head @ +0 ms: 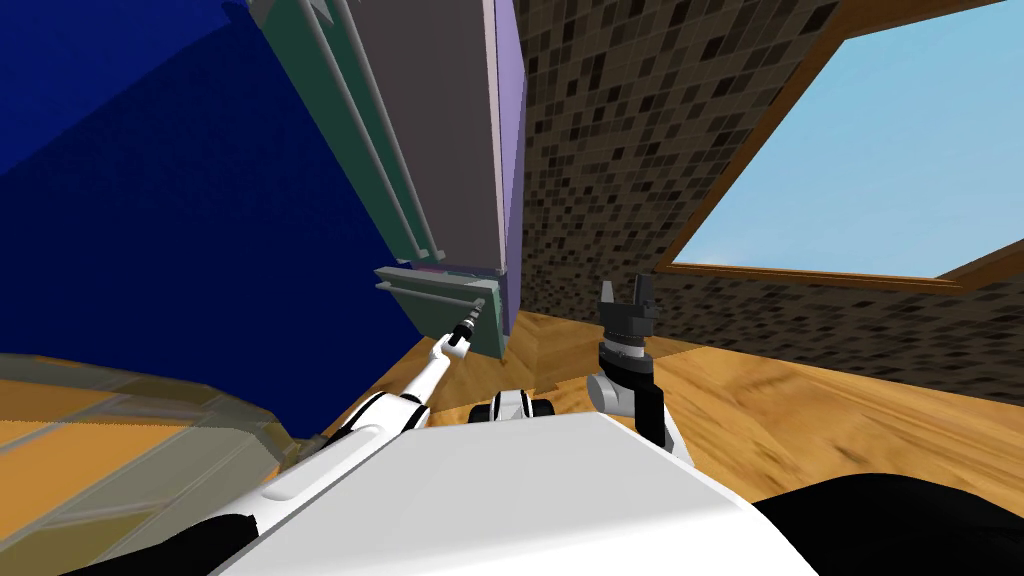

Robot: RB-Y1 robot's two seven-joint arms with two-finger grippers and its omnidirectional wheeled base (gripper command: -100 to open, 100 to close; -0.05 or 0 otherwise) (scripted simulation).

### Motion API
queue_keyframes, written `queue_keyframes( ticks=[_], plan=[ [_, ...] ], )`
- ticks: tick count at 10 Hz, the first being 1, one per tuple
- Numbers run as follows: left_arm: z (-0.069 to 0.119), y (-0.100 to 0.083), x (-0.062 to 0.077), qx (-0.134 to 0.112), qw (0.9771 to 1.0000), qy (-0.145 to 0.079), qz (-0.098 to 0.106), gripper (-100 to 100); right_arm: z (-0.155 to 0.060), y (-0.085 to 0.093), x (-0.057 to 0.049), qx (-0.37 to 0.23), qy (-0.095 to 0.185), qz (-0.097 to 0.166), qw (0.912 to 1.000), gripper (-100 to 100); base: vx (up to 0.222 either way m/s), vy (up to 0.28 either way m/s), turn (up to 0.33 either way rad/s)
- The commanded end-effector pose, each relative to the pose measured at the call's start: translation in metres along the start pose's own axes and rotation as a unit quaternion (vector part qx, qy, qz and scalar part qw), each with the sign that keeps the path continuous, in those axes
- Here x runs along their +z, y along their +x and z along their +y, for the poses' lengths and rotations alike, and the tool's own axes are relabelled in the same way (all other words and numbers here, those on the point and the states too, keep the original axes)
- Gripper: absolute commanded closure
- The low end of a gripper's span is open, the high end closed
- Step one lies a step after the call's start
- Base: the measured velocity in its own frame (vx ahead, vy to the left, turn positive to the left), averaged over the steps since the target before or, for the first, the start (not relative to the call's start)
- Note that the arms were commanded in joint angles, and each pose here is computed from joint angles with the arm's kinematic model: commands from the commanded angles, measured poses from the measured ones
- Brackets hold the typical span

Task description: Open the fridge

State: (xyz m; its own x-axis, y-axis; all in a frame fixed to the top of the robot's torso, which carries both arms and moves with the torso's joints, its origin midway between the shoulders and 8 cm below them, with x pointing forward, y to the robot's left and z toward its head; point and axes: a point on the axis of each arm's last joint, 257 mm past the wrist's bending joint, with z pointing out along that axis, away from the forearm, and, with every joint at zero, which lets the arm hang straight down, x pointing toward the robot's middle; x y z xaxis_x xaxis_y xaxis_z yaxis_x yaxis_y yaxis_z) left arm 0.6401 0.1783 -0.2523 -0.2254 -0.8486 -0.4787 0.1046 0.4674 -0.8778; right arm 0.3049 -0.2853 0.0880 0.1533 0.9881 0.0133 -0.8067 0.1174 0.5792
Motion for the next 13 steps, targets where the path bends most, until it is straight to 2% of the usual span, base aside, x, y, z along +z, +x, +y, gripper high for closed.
queue_keyframes(
  ticks=[1, 2, 3, 5, 7, 12, 13],
  plan=[
    [0.008, -0.002, 0.005, 0.003, 0.9999, -0.012, 0.002, 100, 0.000, 0.000, 0.000, 0.000, 0.000, 0.000, 1.0000, 0, -0.010, 0.014, -0.010],
    [-0.006, -0.002, 0.016, -0.003, 1.0000, 0.000, -0.001, 100, 0.000, 0.000, 0.000, 0.000, 0.000, 0.000, 1.0000, 0, -0.101, 0.003, 0.011],
    [-0.011, -0.003, 0.020, -0.001, 1.0000, 0.003, -0.002, 100, 0.000, 0.000, 0.000, 0.000, 0.000, 0.000, 1.0000, 0, -0.139, 0.031, 0.012],
    [-0.011, -0.006, 0.027, 0.003, 1.0000, -0.003, -0.001, 100, 0.000, 0.000, 0.000, 0.000, 0.000, 0.000, 1.0000, 0, -0.051, 0.027, -0.015],
    [0.000, -0.001, 0.022, 0.001, 0.9999, -0.014, 0.003, 100, 0.000, 0.000, 0.000, 0.000, 0.000, 0.000, 1.0000, 0, 0.009, -0.001, -0.006],
    [-0.009, -0.002, 0.025, 0.004, 1.0000, -0.006, 0.005, 100, 0.000, 0.000, 0.000, 0.000, 0.000, 0.000, 1.0000, 0, -0.156, 0.049, 0.029],
    [-0.002, 0.002, 0.022, 0.002, 0.9999, -0.012, 0.007, 100, 0.000, 0.000, 0.000, 0.000, 0.000, 0.000, 1.0000, 0, -0.083, 0.037, -0.004]
  ],
)
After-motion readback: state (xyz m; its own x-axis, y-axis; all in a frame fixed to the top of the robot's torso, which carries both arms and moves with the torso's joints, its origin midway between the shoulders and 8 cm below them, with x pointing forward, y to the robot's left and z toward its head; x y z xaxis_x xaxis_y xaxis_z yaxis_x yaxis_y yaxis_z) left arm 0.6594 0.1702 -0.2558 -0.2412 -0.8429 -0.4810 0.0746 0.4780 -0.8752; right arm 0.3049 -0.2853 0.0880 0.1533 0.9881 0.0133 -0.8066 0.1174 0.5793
